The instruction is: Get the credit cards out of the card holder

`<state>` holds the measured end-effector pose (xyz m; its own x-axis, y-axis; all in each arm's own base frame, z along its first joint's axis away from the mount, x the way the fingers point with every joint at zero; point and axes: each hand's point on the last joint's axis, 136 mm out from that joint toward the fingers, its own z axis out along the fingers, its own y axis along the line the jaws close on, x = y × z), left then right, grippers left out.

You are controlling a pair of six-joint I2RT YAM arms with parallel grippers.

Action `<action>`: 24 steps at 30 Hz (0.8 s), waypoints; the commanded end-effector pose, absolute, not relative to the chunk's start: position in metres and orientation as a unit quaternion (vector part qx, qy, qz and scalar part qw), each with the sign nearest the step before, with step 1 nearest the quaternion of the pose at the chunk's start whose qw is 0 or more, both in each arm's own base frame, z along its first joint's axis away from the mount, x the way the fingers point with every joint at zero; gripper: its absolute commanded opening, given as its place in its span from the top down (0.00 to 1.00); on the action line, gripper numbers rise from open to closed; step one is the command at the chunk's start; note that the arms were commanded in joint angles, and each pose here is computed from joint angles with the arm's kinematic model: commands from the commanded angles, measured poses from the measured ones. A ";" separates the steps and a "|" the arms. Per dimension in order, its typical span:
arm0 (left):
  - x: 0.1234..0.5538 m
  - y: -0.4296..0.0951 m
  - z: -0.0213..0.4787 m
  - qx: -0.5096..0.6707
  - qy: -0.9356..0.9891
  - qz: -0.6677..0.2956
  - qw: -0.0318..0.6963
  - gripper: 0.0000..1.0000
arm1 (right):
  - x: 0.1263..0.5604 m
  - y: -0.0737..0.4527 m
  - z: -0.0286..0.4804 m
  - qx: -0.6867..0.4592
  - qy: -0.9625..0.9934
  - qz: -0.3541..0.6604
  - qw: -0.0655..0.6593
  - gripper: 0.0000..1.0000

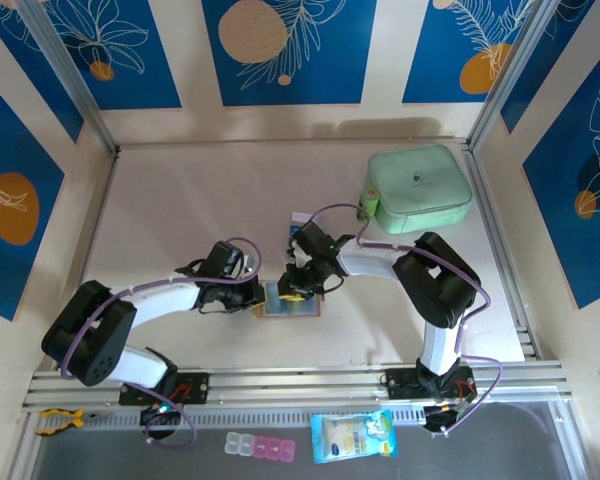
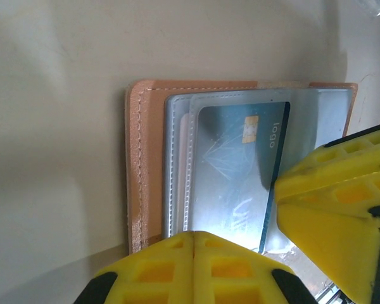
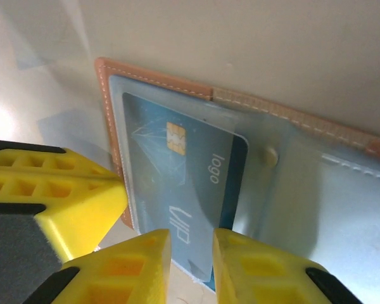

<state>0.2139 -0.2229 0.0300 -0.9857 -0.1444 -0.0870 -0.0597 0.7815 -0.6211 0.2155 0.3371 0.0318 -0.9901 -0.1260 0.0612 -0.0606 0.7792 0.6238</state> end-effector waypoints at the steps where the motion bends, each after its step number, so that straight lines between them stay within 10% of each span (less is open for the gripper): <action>1: 0.208 -0.214 0.018 -0.052 0.949 -0.307 0.055 0.96 | 0.211 0.342 0.032 0.056 -0.941 -0.329 0.059 0.75; 24: 0.209 -0.216 0.019 -0.049 0.949 -0.307 0.053 0.97 | 0.208 0.351 0.029 0.063 -0.933 -0.348 0.070 0.80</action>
